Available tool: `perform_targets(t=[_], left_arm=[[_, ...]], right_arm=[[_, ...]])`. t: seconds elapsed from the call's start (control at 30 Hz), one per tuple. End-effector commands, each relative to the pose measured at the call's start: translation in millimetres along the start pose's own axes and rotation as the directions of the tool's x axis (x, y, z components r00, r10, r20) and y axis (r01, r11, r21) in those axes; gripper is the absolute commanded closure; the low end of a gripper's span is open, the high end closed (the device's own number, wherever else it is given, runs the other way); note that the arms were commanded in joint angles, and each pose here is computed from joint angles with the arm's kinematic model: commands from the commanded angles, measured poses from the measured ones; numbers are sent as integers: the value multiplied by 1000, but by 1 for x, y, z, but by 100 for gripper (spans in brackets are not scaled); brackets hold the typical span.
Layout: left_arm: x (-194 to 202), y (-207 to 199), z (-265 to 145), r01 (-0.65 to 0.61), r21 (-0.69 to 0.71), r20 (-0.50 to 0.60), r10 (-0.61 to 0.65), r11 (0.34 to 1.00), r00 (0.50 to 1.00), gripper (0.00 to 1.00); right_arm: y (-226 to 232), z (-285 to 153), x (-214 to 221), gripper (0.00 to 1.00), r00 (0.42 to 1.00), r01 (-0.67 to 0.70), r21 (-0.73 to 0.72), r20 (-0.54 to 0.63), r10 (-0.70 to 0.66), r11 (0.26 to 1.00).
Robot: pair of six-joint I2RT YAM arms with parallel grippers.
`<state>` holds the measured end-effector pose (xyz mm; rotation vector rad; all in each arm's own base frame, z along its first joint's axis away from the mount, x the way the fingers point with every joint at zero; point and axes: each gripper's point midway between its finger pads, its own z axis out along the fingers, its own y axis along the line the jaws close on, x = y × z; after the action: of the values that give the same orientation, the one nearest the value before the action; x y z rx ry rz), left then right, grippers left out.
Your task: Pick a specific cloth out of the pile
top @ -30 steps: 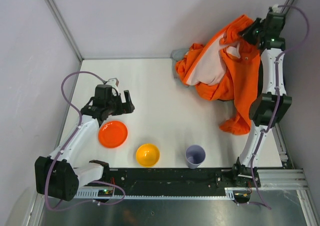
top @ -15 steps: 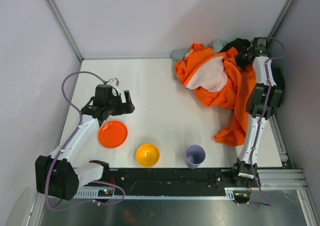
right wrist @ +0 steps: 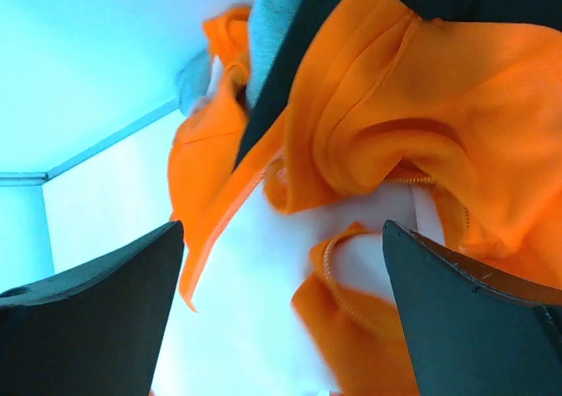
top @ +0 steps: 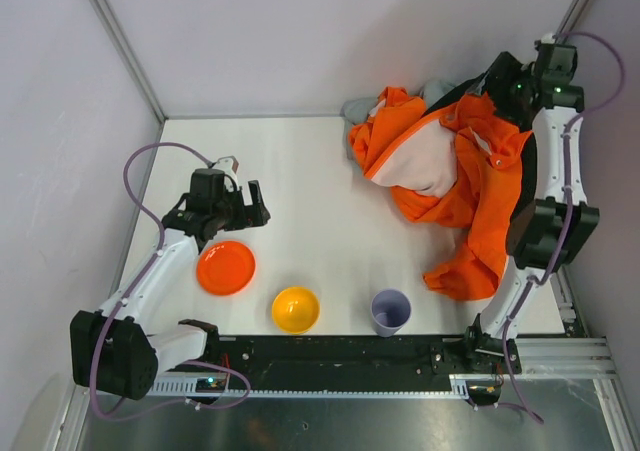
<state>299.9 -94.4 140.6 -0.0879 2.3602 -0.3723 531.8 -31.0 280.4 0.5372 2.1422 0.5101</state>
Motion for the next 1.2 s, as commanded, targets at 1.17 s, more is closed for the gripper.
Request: perform_targets(t=[1.17], left_arm=[[-5,-16,-9,-2,94,25,0,996,1000,0]], right_arm=[[-140,-79,223,1,941,-278,181,-147,305,943]])
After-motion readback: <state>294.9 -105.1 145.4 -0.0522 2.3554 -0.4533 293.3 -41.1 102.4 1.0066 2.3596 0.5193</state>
